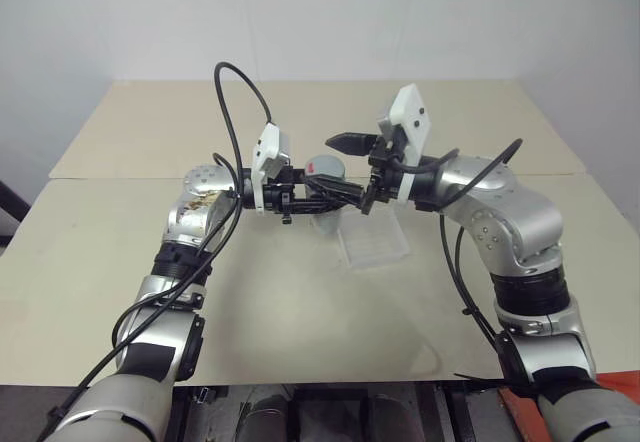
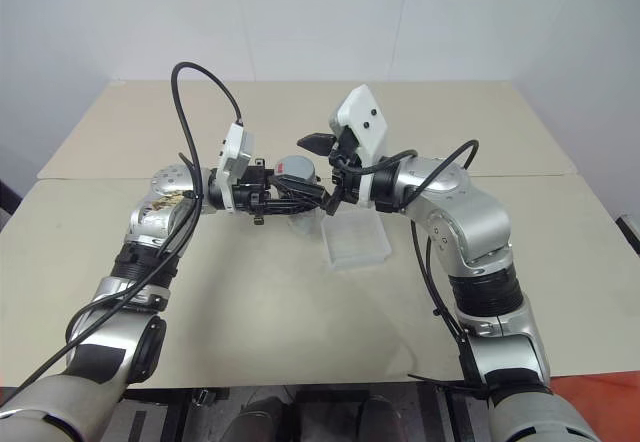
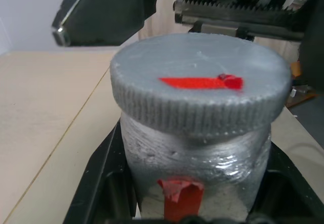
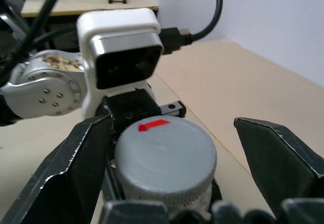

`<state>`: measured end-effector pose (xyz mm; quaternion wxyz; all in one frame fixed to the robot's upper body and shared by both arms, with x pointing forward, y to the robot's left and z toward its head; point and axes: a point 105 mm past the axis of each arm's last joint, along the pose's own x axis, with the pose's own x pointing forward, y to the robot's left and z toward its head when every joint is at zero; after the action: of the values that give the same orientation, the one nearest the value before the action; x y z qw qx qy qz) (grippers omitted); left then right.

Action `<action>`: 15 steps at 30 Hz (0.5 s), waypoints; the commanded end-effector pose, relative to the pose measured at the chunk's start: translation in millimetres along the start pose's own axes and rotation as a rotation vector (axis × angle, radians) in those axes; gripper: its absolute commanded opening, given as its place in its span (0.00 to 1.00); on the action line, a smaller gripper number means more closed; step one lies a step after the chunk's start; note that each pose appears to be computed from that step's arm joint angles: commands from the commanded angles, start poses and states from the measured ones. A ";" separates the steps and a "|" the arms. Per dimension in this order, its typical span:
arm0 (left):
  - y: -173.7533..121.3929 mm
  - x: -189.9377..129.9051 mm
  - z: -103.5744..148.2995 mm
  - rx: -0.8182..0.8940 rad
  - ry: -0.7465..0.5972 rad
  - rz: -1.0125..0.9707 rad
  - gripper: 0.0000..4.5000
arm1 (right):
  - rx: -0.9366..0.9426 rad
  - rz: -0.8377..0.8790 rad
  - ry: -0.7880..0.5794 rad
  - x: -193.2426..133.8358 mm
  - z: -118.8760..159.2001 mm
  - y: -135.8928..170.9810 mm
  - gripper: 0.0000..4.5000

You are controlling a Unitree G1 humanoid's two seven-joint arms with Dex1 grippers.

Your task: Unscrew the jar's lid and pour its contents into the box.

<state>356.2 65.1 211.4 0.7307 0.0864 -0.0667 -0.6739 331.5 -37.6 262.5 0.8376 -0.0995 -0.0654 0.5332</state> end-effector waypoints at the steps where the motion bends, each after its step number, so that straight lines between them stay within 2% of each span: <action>1: 1.8 0.5 15.1 0.059 -0.011 -0.008 0.46 | -0.049 -0.014 -0.034 1.6 12.7 -3.2 1.00; 15: 1.8 -1.4 16.0 0.064 -0.005 -0.012 0.46 | -0.041 0.003 -0.032 -8.0 11.7 -2.2 1.00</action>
<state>356.3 67.6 211.5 0.7312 0.0893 -0.0648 -0.6732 333.3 -40.4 260.6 0.8360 -0.1028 -0.0588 0.5359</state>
